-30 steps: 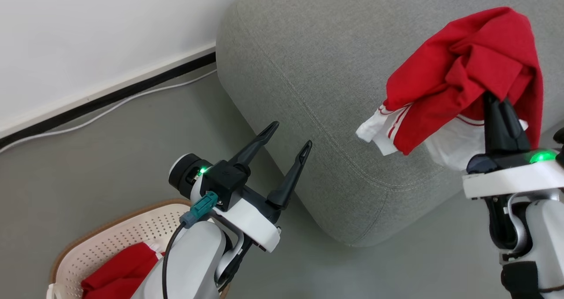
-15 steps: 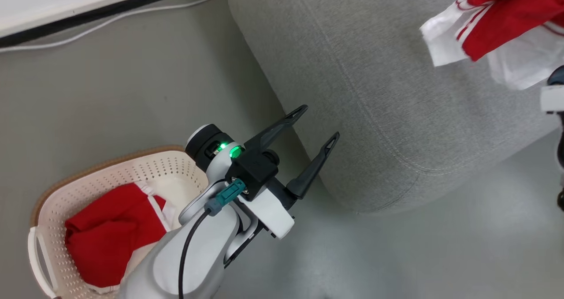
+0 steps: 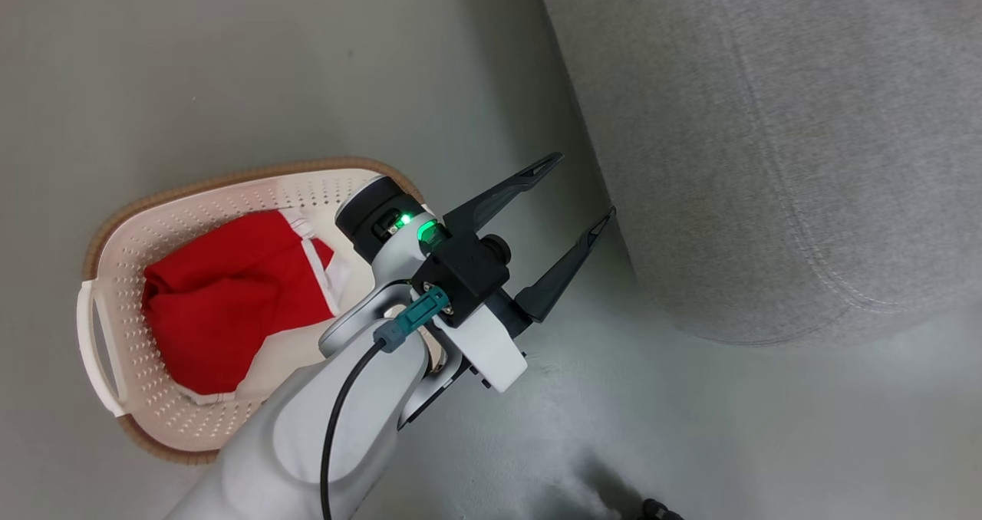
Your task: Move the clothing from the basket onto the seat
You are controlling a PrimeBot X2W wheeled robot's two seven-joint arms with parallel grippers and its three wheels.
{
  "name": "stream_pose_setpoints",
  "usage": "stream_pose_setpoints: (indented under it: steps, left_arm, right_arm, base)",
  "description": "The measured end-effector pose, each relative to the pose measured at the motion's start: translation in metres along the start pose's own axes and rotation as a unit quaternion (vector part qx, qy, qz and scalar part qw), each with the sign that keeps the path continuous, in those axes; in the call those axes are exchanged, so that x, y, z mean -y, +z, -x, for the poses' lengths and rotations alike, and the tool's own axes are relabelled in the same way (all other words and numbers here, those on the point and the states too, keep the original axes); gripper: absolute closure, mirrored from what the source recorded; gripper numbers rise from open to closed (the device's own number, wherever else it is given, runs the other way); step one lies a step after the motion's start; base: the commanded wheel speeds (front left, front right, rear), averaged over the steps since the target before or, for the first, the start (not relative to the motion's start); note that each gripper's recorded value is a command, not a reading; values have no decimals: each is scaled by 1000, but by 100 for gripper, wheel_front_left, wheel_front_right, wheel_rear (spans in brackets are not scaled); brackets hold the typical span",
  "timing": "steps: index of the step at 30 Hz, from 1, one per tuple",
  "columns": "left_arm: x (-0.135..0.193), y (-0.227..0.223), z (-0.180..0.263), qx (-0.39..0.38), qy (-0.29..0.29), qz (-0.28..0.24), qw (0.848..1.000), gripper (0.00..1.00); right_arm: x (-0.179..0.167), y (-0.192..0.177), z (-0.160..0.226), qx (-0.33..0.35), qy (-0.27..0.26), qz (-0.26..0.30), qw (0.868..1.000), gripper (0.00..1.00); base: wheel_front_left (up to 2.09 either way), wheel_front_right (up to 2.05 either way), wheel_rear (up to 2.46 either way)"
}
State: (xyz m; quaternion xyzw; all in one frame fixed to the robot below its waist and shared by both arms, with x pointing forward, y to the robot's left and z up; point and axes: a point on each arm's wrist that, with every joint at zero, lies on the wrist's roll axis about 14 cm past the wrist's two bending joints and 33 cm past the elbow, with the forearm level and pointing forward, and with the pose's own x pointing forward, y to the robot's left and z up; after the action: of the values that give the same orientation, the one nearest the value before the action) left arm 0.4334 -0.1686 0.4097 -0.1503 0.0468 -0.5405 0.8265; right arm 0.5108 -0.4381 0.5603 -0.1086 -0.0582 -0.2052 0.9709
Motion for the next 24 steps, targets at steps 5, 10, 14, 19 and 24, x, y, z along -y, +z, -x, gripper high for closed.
stream_pose_setpoints:
  steps: [5, 10, 14, 19, 24]
  left_arm:
    - [-16, -15, 11, -13, 21, 9, 1000, 0]
    - [-32, -21, 22, -17, 46, 17, 999, 0]
    - [-47, -28, 31, -22, 70, 21, 997, 0]
    - [-56, -34, 38, -29, 85, 23, 996, 0]
    - [-57, -25, 39, -23, 91, 17, 995, 0]
  right_arm:
    - [5, -24, -22, -23, -24, -5, 999, 100]
    - [-4, -52, -37, -51, -30, -14, 998, 100]
    - [-13, -84, -38, -88, -35, -24, 995, 100]
    - [-25, -119, -27, -134, -35, -40, 990, 100]
    - [-34, -152, 0, -184, -40, -67, 980, 0]
  base:
    - [0, 0, 0]
    - [0, 0, 0]
    - [0, 0, 0]
    - [0, 0, 0]
    - [0, 0, 0]
